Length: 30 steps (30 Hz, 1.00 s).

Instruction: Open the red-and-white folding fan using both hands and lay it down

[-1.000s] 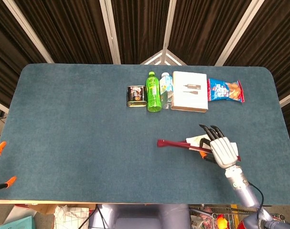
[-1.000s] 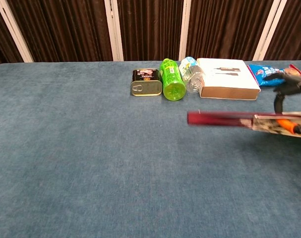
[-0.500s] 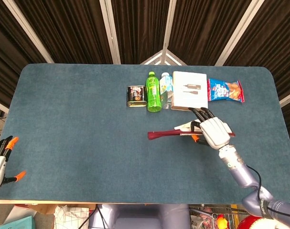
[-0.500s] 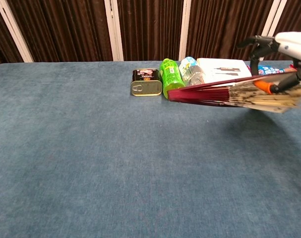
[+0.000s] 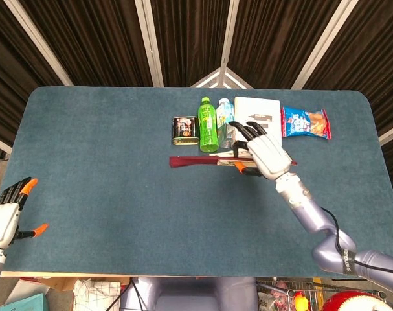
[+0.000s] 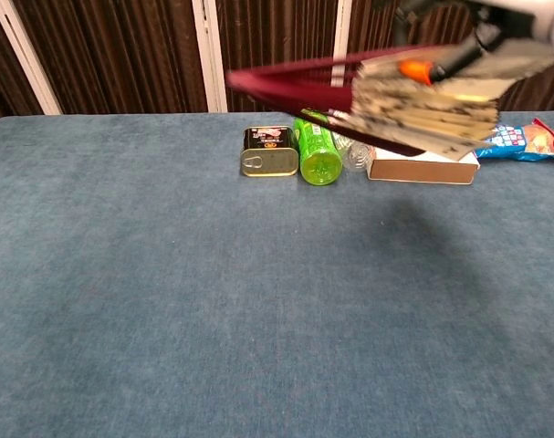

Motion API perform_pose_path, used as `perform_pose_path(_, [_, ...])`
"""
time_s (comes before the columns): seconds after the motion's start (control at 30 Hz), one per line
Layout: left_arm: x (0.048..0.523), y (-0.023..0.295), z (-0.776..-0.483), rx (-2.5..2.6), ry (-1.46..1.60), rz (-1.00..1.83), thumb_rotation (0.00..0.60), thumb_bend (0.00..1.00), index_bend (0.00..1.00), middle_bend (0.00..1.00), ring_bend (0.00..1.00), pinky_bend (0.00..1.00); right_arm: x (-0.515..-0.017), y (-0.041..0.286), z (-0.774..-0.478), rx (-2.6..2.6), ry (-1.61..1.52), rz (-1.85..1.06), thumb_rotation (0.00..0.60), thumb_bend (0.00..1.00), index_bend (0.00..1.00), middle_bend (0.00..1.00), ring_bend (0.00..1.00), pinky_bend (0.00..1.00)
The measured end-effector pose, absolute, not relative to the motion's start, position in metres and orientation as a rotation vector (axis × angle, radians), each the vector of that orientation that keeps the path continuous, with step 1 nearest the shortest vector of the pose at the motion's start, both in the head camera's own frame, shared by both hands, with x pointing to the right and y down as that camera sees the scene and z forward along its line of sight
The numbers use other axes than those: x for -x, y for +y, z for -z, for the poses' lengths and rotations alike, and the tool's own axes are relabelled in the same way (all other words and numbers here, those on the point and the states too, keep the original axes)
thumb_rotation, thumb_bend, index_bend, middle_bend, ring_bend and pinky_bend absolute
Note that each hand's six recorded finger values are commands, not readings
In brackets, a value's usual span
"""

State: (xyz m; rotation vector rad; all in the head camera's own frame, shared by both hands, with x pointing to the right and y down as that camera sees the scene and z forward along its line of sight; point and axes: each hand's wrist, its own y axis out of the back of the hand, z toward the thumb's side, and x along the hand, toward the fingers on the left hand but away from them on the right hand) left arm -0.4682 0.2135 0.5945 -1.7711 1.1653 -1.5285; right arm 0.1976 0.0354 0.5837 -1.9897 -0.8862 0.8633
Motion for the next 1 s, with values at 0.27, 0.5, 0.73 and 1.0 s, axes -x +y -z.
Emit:
perform_pose_path(0.27, [0.455,0.202,-0.622,1.850,1.205,1.451,0.600,0.19,0.09,0.00,0.00,0.00,-0.159,0.025,-0.557,2.041,-0.891,-0.817,0.600,0.45,0.88,0.14,0.22,0.14])
perform_pose_path(0.5, [0.438,0.190,-0.637,1.977,1.262,1.396,0.600,0.18,0.09,0.00,0.00,0.00,-0.130,0.027,-0.535,2.066,-0.882,-0.773,0.600,0.45,0.88,0.14,0.22,0.14])
perform_pose_path(0.73, [0.414,0.182,-0.639,2.142,1.360,1.287,0.600,0.17,0.09,0.00,0.00,0.00,-0.103,0.036,-0.525,2.070,-0.845,-0.737,0.600,0.45,0.88,0.14,0.22,0.14])
perform_pose_path(1.0, [0.388,0.174,-0.628,2.226,1.389,1.136,0.600,0.17,0.09,0.00,0.00,0.00,-0.070,0.054,-0.525,2.120,-0.857,-0.723,0.600,0.45,0.89,0.14,0.22,0.14])
